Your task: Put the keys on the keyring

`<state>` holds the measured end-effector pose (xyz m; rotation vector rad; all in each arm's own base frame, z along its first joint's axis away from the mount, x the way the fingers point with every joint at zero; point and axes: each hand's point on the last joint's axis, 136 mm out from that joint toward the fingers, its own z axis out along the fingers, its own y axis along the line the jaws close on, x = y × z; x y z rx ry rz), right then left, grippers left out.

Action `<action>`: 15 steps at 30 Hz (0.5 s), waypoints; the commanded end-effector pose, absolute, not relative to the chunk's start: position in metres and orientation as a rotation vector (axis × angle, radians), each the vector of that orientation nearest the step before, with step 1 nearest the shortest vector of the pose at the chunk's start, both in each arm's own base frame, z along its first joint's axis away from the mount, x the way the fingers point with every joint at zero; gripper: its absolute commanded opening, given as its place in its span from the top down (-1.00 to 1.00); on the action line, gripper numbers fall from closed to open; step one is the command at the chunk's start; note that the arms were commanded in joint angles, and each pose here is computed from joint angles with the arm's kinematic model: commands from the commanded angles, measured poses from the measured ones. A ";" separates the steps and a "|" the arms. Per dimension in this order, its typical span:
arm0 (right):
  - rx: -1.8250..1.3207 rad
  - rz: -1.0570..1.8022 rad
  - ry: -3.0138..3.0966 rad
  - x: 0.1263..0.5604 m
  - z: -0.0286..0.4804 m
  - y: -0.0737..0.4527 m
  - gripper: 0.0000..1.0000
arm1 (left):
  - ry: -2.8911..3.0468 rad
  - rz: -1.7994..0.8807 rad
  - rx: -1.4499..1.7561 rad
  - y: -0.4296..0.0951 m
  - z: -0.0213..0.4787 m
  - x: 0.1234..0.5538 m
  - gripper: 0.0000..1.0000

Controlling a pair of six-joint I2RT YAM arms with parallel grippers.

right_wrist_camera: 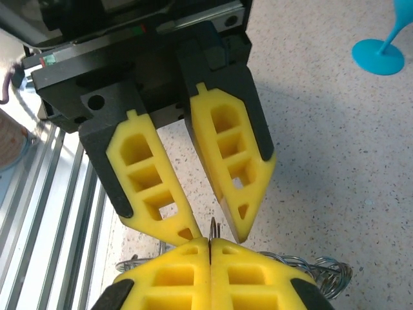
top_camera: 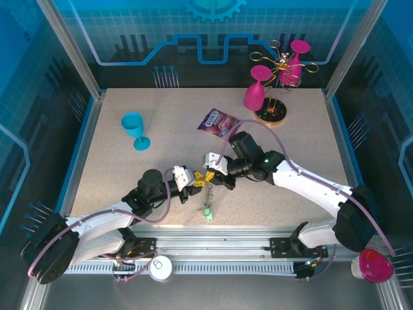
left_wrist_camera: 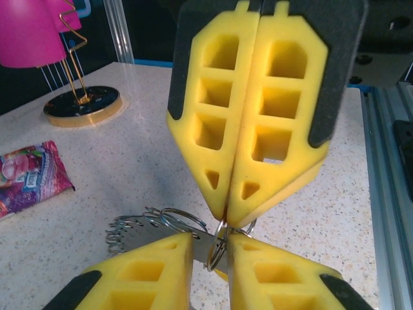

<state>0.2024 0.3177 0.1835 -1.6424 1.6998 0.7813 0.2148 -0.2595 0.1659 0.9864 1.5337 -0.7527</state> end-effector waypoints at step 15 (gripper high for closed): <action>-1.526 0.796 1.710 0.208 0.205 0.304 0.20 | 1.457 -0.739 1.058 -0.264 0.184 0.209 1.00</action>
